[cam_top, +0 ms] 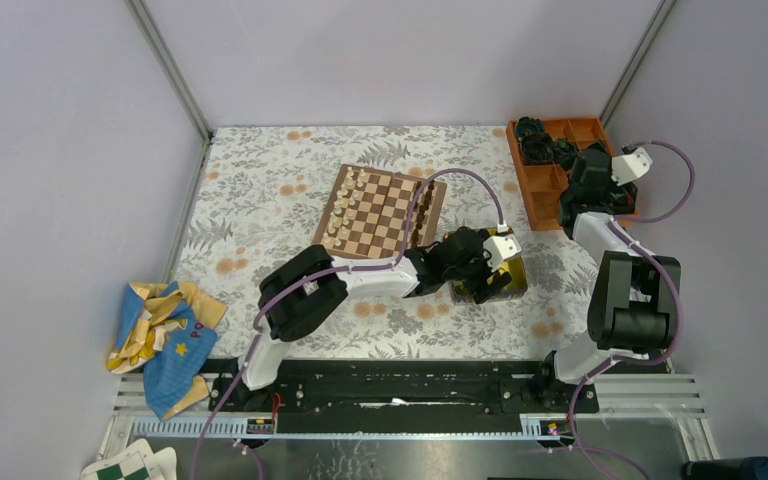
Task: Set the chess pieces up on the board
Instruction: Pick up the chess piece from the storage box.
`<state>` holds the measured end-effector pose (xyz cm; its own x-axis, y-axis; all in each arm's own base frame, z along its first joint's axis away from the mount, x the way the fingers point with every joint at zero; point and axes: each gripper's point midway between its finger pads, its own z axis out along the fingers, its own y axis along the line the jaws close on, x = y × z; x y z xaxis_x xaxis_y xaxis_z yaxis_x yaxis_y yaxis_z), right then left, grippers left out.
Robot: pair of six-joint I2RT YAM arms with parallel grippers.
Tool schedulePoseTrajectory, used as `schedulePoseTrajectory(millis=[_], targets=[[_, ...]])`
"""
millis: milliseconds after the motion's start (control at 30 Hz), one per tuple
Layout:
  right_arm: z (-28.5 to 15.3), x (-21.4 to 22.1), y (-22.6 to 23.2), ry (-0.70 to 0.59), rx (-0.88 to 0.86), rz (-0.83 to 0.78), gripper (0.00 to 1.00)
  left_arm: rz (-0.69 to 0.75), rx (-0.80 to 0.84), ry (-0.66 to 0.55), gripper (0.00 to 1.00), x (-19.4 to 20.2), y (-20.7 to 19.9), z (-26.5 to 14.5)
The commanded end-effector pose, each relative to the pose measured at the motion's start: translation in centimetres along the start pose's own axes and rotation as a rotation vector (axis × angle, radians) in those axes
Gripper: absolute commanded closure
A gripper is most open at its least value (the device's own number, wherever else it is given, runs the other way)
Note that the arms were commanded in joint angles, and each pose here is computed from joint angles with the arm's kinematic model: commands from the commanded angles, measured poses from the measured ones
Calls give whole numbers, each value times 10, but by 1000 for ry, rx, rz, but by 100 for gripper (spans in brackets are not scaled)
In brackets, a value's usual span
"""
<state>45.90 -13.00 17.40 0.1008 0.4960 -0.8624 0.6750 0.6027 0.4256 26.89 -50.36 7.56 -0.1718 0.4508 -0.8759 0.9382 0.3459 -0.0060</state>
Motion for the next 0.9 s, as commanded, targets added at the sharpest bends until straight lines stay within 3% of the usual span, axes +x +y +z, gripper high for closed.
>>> schedulePoseTrajectory(millis=[0, 533, 633, 733, 867], targets=[[3, -8, 10, -32, -34, 49, 16, 30, -37, -110, 17, -33, 9, 4], [4, -1, 12, -18, -55, 52, 16, 21, -22, -134, 22, -41, 16, 1], [5, -1, 12, -18, -56, 52, 16, 19, -23, -131, 29, -39, 18, 3], [5, 0, 12, -18, -56, 52, 16, 12, -38, -129, 47, -37, 25, 6], [6, 2, 11, -16, -55, 49, 17, 1, -19, -119, 47, -33, 28, 11]])
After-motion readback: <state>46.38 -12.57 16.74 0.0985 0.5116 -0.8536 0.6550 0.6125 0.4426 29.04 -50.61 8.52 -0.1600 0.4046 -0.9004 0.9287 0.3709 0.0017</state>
